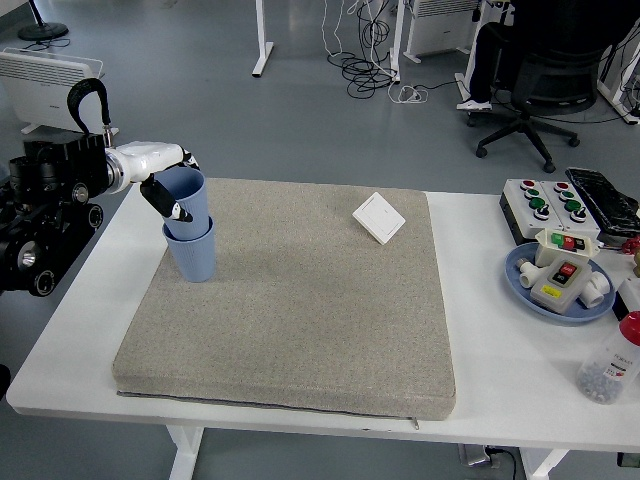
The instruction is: Push cup pick cup insert cup
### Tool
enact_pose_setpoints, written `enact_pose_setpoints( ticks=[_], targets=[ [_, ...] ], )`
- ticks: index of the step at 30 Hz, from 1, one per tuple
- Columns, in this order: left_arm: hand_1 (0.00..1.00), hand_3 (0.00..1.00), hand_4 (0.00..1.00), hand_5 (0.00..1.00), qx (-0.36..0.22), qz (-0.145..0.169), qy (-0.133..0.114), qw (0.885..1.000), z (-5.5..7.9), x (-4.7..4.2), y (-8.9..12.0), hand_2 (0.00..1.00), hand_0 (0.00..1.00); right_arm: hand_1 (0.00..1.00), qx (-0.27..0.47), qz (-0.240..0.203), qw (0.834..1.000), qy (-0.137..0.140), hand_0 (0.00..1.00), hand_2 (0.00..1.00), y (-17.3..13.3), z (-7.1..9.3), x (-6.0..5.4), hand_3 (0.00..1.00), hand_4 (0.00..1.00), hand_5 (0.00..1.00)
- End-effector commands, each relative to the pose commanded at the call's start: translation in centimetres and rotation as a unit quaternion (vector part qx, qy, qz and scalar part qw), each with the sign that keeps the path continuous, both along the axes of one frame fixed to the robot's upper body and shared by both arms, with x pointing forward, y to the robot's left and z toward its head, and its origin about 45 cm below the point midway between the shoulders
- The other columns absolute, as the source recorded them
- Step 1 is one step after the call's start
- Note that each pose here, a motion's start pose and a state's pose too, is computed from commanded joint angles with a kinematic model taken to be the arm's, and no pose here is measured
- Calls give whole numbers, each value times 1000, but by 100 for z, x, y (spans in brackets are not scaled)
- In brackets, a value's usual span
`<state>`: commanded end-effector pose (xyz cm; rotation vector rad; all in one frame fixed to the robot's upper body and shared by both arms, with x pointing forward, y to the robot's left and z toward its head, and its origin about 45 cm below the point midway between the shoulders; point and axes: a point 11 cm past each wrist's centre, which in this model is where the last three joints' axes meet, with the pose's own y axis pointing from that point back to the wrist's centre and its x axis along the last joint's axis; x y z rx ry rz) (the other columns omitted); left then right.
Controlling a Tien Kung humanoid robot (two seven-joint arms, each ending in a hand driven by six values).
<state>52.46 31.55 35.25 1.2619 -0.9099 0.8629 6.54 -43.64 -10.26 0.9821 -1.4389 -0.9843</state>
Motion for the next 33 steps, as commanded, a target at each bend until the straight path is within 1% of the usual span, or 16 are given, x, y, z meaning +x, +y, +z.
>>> enact_pose_setpoints(
  ticks=[1,6,7,12,14,16,18,19,22,24,25,27,29,30,31,33],
  targets=[
    [968,998,998,518,-4,0,-2,1000,-1,2,0,998,914,592,0,0,1000,0,697,601,0,0,0,546,109,432],
    [968,998,998,518,-19,8,-15,1000,2,17,44,998,914,592,0,0,1000,0,697,601,1,0,1,546,109,432],
    [998,998,998,554,-22,9,-17,1000,3,19,54,998,981,592,0,0,1000,0,697,601,1,0,2,546,109,430],
    [998,998,998,554,-39,18,-28,999,6,26,123,998,981,592,0,0,1000,-1,697,601,2,1,8,546,109,430],
    [998,998,998,577,-42,19,-31,998,14,26,133,998,997,592,0,0,1000,-1,697,601,3,0,8,546,109,430],
    [998,998,998,577,-52,19,-41,998,38,25,143,998,997,592,0,0,1000,-1,697,601,5,0,9,546,109,430],
    [998,998,998,577,-72,14,-63,995,91,26,147,998,997,592,0,0,1000,-1,697,601,5,0,12,546,109,430],
    [935,992,869,807,-98,13,-84,991,135,20,168,998,901,592,1,-1,1000,-2,697,601,6,0,13,546,109,430],
    [935,992,869,807,-174,22,-140,975,252,-6,247,998,901,592,1,-3,1000,-3,697,601,8,-1,12,546,109,430],
    [935,992,869,807,-223,35,-165,960,295,-40,316,998,901,592,1,-4,1000,-4,697,601,10,-2,15,546,109,430],
    [854,867,718,984,-249,46,-175,952,300,-71,373,948,819,591,1,-4,1000,-4,697,601,12,-2,15,546,108,431],
    [854,867,718,984,-290,59,-181,938,294,-114,431,948,819,591,1,-5,1000,-4,697,601,15,-4,15,546,108,431],
    [854,867,718,984,-338,79,-190,918,264,-201,515,948,819,591,1,-5,1000,-4,697,601,19,-6,11,546,108,431],
    [854,867,718,984,-358,81,-190,911,261,-219,515,948,819,591,1,-5,1000,-4,697,601,19,-6,11,546,108,431],
    [841,853,655,998,-381,86,-193,900,253,-255,534,927,813,591,1,-6,1000,-4,697,599,21,-7,6,546,109,430],
    [841,853,655,998,-419,91,-196,882,217,-338,568,927,813,591,1,-6,1000,-3,697,599,22,-8,-1,546,109,430]
  ],
)
